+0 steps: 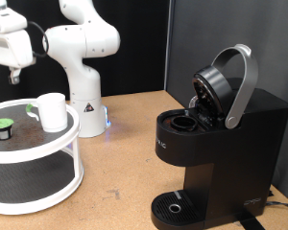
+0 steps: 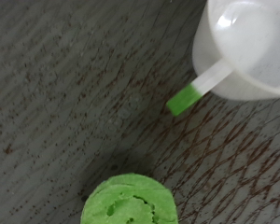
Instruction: Make a cup of coffee with the keurig machine
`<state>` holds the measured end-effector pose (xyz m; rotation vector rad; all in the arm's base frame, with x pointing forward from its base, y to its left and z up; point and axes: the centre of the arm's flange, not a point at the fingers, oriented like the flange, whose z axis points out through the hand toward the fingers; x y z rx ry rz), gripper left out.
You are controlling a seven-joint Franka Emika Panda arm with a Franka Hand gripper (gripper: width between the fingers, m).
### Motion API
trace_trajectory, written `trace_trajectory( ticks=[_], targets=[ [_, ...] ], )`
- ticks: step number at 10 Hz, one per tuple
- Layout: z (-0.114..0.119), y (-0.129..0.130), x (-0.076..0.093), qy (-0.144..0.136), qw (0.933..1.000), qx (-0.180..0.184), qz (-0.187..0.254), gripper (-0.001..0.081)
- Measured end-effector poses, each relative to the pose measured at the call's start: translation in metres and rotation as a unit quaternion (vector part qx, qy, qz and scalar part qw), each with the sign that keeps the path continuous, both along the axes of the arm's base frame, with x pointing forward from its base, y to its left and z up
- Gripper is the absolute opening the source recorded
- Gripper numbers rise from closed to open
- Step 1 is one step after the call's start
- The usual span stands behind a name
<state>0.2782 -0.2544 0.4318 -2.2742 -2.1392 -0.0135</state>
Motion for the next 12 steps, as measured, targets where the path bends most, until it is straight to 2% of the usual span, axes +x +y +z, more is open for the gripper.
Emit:
trace_trajectory(
  ticks=[6,9,12],
  targets=[
    [-0.074,0.001,0.007,-0.014,0.9993,-0.033,-0.007,0.0805],
    [-0.095,-0.004,0.009,-0.018,0.999,-0.038,-0.014,0.0805],
    [-0.106,-0.008,0.013,-0.019,0.9986,-0.045,-0.018,0.0805]
  ],
)
